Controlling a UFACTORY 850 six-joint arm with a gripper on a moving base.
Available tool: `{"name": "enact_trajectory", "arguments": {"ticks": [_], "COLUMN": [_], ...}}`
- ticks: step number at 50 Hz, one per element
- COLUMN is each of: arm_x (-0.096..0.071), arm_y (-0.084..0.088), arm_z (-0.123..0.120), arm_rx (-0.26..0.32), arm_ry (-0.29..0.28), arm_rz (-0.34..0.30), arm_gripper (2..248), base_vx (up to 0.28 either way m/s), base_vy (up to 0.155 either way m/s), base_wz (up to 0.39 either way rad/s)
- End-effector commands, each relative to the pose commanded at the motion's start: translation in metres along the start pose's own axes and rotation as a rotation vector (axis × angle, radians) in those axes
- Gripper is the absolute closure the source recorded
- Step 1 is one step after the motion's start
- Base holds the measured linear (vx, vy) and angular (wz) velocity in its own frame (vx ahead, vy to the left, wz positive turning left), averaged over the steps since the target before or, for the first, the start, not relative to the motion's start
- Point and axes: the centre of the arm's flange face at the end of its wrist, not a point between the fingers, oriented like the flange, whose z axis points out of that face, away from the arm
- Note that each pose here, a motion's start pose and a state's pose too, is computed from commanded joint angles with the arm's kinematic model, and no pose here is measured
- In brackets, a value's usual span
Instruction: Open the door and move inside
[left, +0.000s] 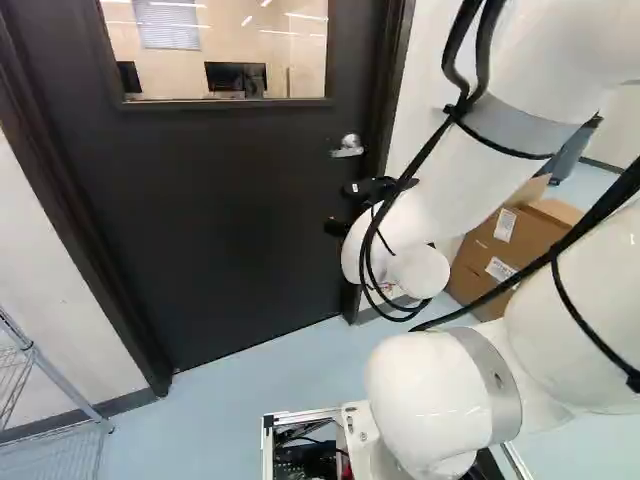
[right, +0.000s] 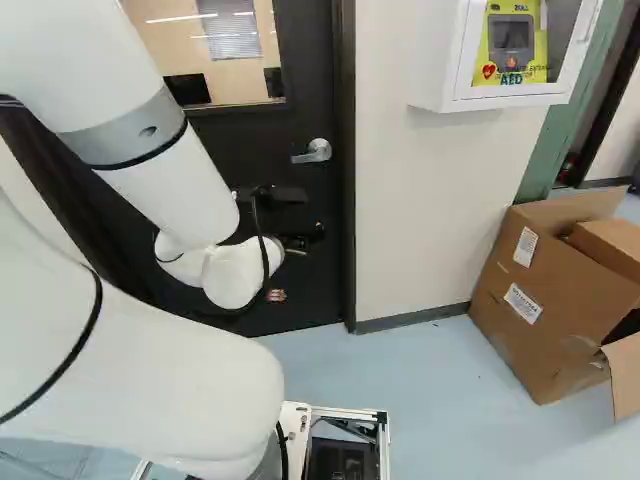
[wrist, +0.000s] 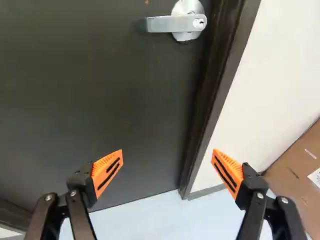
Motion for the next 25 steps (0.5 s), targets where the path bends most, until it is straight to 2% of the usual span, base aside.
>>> {"name": "enact_trajectory", "arguments": {"ticks": [13,25], "arm_x": [0.0000,0.0000], "arm_y": [0.0000,0.0000], "arm_z": [0.0000,0.0000], "arm_rx": [0.000,0.000], "arm_ry": [0.000,0.000], "arm_rz": [0.000,0.000], "arm_gripper": [3,3], "base_vx": [0.018,-0.002], "base_vy": [0.087,0.002], "base_wz": [-0.010,0.000]}}
